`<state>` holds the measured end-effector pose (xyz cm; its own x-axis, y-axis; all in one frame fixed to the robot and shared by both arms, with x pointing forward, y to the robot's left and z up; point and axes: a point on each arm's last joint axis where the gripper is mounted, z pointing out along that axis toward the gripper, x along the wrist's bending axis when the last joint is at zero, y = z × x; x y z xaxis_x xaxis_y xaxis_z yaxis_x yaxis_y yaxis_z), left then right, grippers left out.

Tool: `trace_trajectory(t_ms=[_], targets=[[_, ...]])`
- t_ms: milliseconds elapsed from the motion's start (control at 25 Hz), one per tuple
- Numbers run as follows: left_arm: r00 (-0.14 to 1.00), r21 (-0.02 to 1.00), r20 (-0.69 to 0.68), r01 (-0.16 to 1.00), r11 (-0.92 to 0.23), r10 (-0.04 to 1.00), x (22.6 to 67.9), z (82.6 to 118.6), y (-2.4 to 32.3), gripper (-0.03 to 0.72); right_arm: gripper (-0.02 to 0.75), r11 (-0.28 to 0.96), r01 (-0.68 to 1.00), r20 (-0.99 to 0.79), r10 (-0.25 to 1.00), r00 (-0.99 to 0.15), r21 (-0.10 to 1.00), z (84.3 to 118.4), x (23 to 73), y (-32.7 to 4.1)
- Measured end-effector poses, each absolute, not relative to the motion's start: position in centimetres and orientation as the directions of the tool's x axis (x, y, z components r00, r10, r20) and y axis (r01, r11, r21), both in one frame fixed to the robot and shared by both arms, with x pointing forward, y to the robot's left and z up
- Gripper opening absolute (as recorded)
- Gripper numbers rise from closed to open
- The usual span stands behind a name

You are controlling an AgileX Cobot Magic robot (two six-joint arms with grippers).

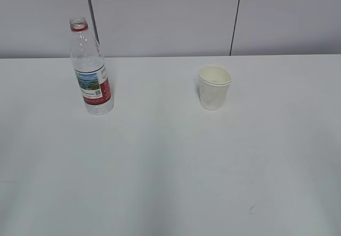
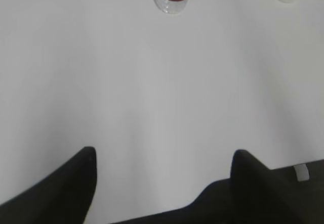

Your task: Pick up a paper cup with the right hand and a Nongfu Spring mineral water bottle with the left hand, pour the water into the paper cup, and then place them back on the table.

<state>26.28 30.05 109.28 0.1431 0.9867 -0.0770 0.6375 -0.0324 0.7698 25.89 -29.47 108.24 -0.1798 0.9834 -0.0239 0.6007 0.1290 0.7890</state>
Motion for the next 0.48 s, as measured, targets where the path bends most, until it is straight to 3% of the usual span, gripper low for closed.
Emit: trace_trajectory(t_ms=[280,480], targets=[[0.175,0.865,-0.082,0.502,-0.018,0.981,24.1,106.5,30.7,0.502,0.498,0.129,0.495,-0.027,0.978,-0.208,0.859,106.0,24.2,-29.5],[0.18,0.874,-0.085,0.486,-0.013,0.98,23.0,105.1,30.9,0.502,0.498,0.131,0.438,-0.034,0.975,-0.222,0.889,106.0,23.5,-29.5]])
